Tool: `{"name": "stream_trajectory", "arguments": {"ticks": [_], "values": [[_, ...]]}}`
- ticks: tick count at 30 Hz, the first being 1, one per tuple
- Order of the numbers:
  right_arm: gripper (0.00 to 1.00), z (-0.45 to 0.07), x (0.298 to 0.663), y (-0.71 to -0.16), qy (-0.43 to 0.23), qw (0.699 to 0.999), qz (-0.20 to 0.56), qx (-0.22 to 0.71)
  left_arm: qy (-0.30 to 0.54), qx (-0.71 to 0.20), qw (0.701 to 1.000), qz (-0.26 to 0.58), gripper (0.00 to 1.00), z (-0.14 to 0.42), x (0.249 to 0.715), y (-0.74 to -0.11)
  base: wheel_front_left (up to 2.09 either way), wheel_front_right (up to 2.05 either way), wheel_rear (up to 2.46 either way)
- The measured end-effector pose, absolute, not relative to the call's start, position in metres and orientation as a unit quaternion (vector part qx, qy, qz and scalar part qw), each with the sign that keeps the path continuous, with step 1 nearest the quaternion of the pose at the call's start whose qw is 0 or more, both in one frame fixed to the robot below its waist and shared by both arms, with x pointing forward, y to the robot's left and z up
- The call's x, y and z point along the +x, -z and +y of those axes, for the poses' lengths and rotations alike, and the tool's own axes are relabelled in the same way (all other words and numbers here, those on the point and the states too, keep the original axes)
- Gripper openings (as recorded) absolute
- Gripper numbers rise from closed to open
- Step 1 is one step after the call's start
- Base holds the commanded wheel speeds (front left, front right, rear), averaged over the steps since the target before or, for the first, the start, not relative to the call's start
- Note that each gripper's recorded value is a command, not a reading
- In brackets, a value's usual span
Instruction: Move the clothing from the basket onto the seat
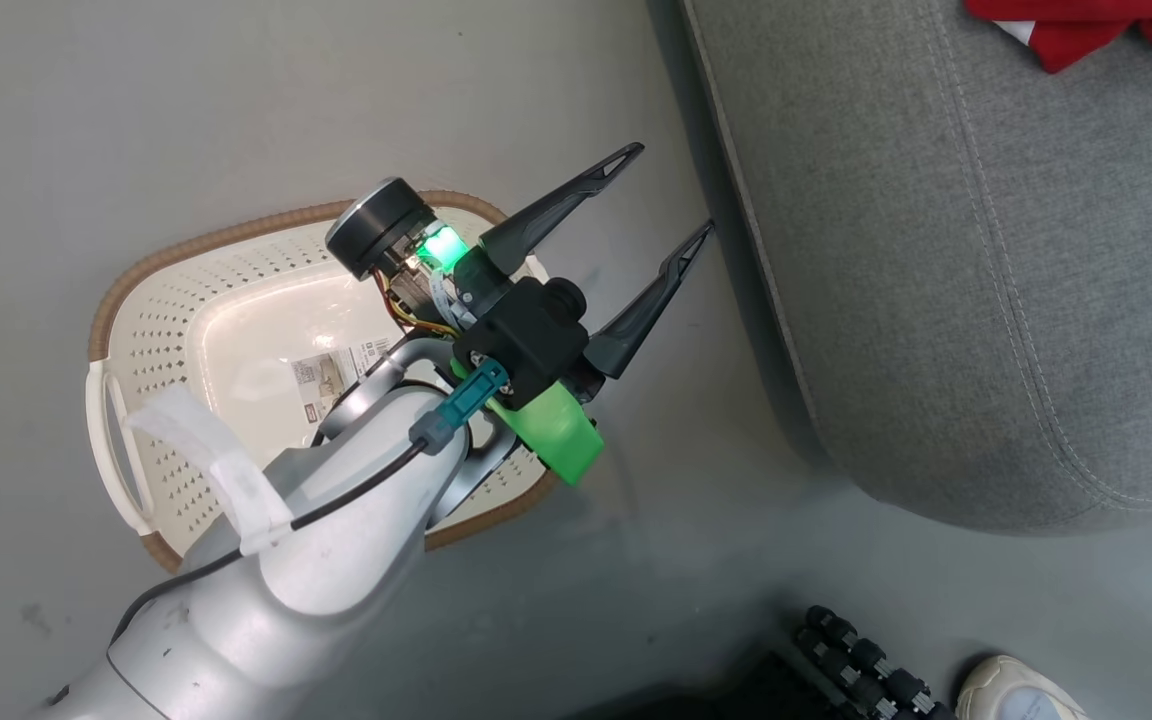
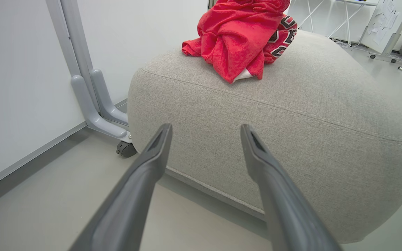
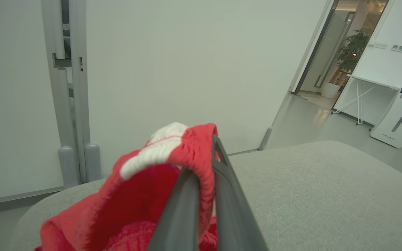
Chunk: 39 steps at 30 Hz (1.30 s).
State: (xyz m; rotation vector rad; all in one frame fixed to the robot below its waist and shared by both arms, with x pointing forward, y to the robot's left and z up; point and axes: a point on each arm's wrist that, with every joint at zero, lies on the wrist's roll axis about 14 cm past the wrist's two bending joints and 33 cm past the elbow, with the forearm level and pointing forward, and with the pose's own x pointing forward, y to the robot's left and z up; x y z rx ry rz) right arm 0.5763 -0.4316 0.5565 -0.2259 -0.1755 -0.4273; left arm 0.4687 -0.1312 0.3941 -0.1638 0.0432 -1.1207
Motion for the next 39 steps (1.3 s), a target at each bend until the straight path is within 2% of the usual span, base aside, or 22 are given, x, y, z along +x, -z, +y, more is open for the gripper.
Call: {"name": "stream_trajectory", "arguments": {"ticks": [5, 11, 12, 13, 27, 39], "values": [[0.0, -0.425, 0.557, -0.491, 0.219, 0.972, -0.017, -0.081, 0.53, -0.077, 0.844, 0.022, 1.0, -0.13, 0.469, -0.392, 0.0, 0.0, 0.0], [0.0, -0.42, 0.543, -0.458, 0.223, 0.972, 0.024, -0.066, 0.526, -0.073, 0.847, 0.019, 1.0, -0.128, 0.472, -0.394, 0.0, 0.0, 0.0], [0.44, -0.421, 0.541, -0.465, 0.226, 0.972, 0.013, -0.065, 0.523, -0.069, 0.849, 0.016, 1.0, -0.126, 0.473, -0.396, 0.0, 0.0, 0.0], [1.0, -0.418, 0.534, -0.47, 0.226, 0.972, 0.006, -0.065, 0.521, -0.068, 0.851, 0.012, 1.0, -0.125, 0.474, -0.403, 0.0, 0.0, 0.0], [1.0, -0.389, 0.473, -0.493, 0.2, 0.978, -0.012, -0.061, 0.479, -0.073, 0.875, -0.012, 1.0, -0.111, 0.466, -0.453, 0.0, 0.0, 0.0], [1.0, -0.3, 0.468, -0.525, 0.099, 0.992, -0.076, -0.013, 0.386, -0.075, 0.919, -0.034, 1.0, -0.056, 0.466, -0.49, 0.0, 0.0, 0.0]]}}
